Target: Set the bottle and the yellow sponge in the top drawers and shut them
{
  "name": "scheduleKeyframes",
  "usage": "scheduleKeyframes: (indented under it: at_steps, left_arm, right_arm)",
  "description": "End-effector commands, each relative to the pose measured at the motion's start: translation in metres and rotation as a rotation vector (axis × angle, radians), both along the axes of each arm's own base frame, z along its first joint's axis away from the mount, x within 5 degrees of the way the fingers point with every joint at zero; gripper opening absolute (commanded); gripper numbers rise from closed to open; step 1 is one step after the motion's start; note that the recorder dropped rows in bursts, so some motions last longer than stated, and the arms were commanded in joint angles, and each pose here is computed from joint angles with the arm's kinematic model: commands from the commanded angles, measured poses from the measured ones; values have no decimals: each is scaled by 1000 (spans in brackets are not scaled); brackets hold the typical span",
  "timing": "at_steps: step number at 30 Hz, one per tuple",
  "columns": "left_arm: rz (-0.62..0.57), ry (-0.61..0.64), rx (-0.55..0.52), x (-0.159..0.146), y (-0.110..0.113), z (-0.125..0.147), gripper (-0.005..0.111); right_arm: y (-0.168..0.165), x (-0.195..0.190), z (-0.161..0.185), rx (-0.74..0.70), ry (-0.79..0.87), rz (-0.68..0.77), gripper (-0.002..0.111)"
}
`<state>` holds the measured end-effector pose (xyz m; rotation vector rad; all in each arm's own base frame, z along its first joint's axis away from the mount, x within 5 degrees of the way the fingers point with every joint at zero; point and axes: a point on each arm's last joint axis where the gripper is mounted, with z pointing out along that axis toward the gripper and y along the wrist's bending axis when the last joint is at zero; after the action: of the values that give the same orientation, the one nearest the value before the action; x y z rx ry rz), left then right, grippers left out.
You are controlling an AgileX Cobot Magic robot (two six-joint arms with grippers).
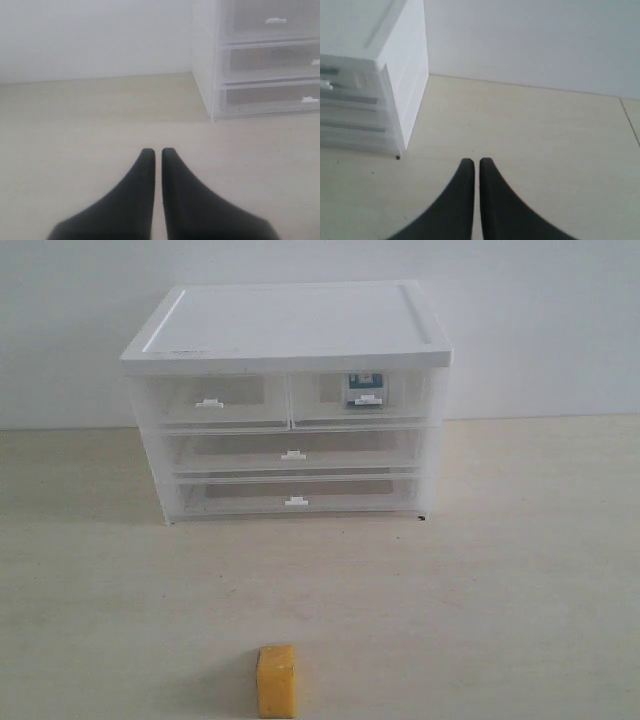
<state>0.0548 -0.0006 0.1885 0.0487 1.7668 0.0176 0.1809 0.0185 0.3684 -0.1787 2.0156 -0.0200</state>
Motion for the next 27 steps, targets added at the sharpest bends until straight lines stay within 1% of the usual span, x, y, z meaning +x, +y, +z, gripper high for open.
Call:
scheduleKeyframes:
  at_steps: [1,9,13,17,21,23,27]
  left_arm:
    - [0,-7,-5,0,0,0,4]
    - [0,-7,-5,0,0,0,4]
    - [0,-7,-5,0,0,0,4]
    - [0,-7,-5,0,0,0,4]
    - [0,-7,-5,0,0,0,4]
    - [0,-7,-5,0,0,0,4]
    - [0,-7,-5,0,0,0,4]
  right_arm:
    - [-4,-30,0,22,-137,-3,1]
    - [-9,-71,-18,26,-189,-3,1]
    - [-11,-85,-18,32,-187,-11,1]
    - [-12,-88,-17,25,-199,-8,1]
    - [-11,-86,-20,-22,-205,12,1]
    - [-11,-91,-31,-16,-268,18,1]
    - [-14,-112,-63,-4,-304,17,1]
